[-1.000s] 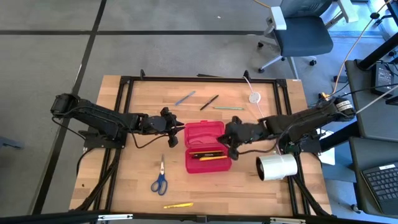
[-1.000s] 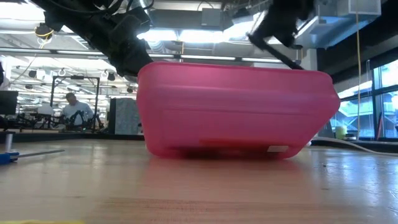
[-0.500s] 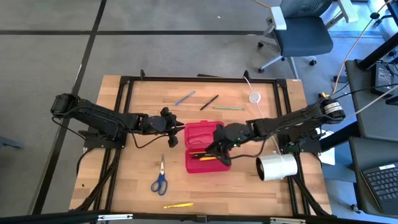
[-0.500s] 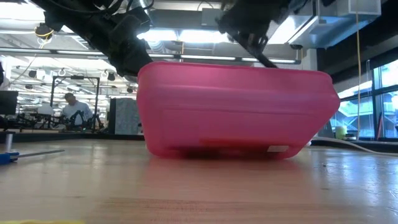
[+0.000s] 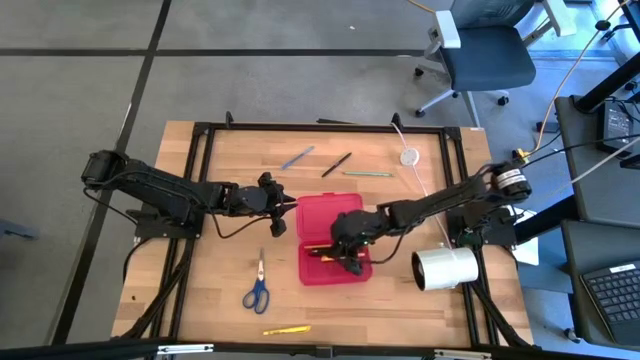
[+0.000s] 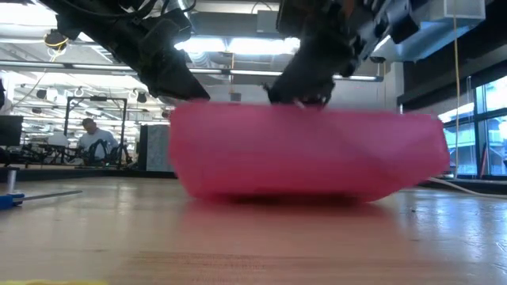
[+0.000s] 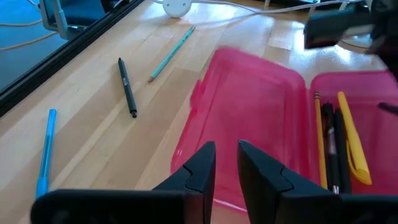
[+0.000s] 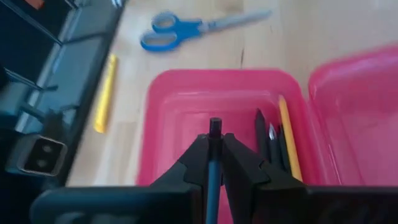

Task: Pick & place school supplies into a supply box
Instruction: Put the bottom black pen into the red supply box

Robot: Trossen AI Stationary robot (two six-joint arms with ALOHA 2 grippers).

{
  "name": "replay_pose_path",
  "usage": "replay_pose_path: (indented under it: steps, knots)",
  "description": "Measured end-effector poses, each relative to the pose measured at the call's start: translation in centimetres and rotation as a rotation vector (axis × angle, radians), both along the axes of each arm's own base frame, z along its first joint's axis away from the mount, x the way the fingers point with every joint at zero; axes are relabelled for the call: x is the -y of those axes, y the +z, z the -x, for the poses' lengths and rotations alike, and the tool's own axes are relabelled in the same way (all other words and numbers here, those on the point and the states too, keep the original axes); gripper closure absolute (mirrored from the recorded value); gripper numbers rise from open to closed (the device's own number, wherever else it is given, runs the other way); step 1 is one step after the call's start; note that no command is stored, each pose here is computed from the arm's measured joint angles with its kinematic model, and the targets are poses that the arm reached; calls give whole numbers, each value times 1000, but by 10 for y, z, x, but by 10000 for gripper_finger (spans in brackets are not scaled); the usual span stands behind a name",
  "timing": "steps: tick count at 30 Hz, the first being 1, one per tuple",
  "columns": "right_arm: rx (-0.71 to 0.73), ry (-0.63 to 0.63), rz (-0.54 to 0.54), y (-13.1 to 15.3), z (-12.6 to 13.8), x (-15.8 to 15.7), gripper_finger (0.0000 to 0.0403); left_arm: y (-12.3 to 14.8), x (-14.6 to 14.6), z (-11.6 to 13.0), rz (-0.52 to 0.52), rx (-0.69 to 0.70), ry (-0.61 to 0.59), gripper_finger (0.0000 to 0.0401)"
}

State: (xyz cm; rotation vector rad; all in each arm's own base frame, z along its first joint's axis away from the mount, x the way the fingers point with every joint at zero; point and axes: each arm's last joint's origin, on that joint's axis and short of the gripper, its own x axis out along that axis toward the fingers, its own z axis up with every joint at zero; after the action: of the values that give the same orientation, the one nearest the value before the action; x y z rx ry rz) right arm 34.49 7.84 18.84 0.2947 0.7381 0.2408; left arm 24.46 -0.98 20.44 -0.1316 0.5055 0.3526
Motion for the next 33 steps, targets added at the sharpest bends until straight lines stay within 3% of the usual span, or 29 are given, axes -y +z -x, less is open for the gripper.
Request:
replay_pose_path:
  steps: [12,19,33]
  knots:
    - [-28,33,37,-37,-13,-4,364,-1,0,0,0,-7,0,342]
    - [-21,127,-33,-51,-19,-9,364,-1,0,0,-1,-7,0,338]
    - [-27,187,-59,-57,-19,-11,363,-1,0,0,-1,-7,0,338]
